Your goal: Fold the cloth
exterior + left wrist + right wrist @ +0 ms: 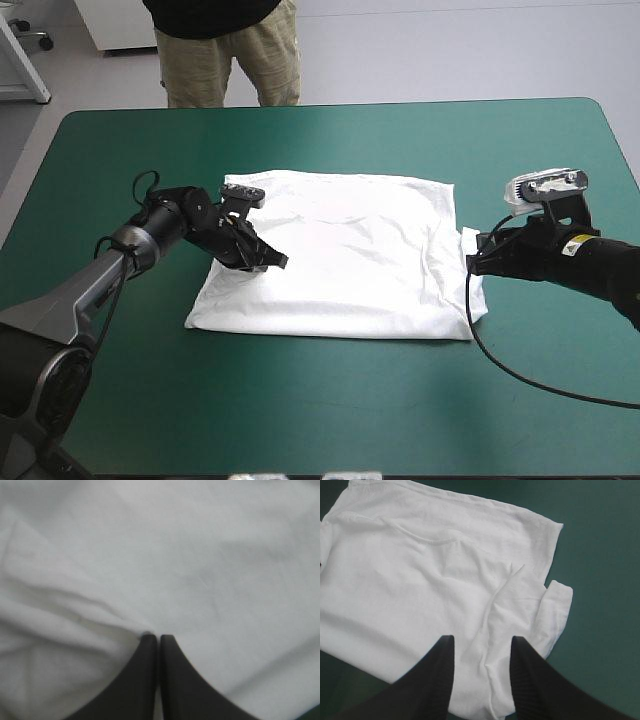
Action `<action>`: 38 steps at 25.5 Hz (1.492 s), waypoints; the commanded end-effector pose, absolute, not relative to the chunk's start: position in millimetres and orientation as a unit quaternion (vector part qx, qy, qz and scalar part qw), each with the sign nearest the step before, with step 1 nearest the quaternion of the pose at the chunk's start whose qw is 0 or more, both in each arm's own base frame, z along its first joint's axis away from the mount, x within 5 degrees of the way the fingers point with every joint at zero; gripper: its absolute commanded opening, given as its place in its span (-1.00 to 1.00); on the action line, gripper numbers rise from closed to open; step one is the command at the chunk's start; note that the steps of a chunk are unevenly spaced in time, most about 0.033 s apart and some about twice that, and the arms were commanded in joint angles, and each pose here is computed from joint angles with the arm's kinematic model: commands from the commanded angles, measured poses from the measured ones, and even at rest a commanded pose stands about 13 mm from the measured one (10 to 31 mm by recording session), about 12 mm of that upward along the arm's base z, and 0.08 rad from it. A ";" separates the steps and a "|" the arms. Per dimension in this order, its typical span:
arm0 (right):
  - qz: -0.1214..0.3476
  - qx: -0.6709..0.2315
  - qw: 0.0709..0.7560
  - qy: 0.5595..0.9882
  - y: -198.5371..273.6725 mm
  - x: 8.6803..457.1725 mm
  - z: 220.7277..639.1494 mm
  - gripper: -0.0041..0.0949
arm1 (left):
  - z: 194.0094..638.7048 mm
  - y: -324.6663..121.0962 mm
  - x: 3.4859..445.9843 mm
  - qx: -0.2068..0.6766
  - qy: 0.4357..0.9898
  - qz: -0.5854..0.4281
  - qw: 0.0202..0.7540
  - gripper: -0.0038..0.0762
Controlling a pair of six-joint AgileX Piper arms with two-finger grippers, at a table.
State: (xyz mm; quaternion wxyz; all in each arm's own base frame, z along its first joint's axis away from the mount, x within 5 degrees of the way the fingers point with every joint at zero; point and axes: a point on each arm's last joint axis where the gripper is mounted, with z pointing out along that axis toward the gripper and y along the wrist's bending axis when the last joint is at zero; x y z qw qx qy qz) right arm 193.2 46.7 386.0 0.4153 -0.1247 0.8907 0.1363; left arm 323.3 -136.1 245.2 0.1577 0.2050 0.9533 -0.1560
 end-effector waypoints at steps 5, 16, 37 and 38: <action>0.130 -0.124 0.459 0.870 44.3 191.9 403.2 -0.11 | 240.3 -154.3 331.2 0.227 0.944 -0.164 0.177 -0.28; 0.079 -0.069 0.460 0.882 33.1 215.6 392.9 0.09 | 325.6 -149.1 314.4 0.226 0.908 -0.192 0.295 0.46; 0.053 -0.061 0.300 0.950 34.5 369.9 247.2 -0.15 | 407.2 -105.8 267.7 0.208 0.898 -0.085 0.377 0.46; 0.051 -0.062 0.287 0.955 34.6 373.0 240.2 -0.15 | 406.4 -105.6 266.9 0.209 0.901 -0.085 0.372 0.46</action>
